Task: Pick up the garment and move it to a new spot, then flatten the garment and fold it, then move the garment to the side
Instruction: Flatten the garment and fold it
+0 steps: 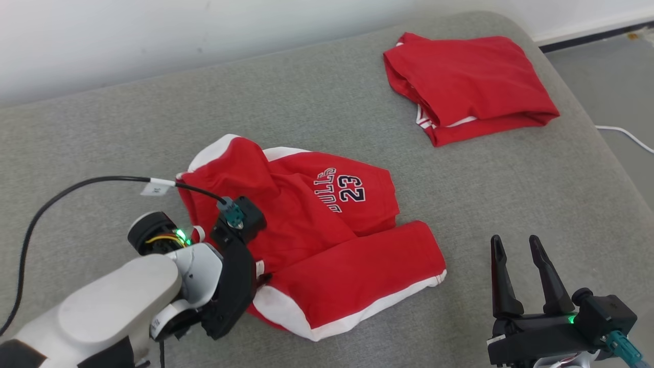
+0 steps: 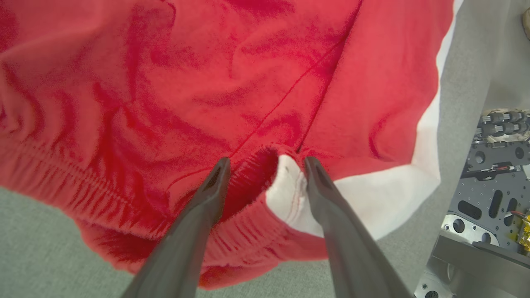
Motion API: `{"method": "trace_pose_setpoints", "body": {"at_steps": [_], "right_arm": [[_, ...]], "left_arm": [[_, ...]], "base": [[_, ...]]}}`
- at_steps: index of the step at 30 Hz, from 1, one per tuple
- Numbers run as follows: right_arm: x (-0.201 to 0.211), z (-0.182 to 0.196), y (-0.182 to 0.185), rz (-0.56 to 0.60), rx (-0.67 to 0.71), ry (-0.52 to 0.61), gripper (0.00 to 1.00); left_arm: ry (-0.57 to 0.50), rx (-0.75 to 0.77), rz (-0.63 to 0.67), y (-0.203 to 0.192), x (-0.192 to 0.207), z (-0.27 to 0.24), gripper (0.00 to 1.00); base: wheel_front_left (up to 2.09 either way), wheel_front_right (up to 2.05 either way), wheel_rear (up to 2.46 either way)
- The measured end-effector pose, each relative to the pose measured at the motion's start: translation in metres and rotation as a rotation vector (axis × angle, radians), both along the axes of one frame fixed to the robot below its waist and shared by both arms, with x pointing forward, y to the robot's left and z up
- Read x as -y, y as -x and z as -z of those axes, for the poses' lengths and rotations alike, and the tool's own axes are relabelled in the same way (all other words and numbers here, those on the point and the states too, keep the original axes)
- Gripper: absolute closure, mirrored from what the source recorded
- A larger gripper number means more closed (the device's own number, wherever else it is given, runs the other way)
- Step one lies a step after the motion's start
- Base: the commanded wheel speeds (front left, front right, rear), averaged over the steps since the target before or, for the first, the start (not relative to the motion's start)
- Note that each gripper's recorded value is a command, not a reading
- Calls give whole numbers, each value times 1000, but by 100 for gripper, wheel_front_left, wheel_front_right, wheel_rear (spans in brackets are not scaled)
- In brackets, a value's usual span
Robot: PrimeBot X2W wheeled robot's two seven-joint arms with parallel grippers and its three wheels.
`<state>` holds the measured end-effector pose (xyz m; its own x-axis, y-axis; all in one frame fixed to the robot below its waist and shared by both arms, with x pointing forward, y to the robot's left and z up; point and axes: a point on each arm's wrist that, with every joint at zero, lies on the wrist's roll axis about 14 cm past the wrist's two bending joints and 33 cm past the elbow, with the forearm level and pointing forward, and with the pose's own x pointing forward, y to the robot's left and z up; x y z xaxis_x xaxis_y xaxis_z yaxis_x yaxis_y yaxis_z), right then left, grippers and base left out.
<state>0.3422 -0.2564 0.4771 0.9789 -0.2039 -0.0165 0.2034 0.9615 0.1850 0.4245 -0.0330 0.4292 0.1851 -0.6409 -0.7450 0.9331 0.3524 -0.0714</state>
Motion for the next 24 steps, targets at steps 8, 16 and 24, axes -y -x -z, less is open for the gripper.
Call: {"method": "trace_pose_setpoints", "body": {"at_steps": [8,16,24], "right_arm": [[-9,-5,-7,-40,19,6,0],[-23,1,-12,-86,8,-4,0],[-40,2,-23,-154,10,-2,0]], "left_arm": [[82,32,-34,7,-6,-15,100],[262,134,-203,-10,-42,-31,100],[438,217,-434,1,-82,-35,100]], "base": [[0,0,0],[0,0,0],[0,0,0]]}}
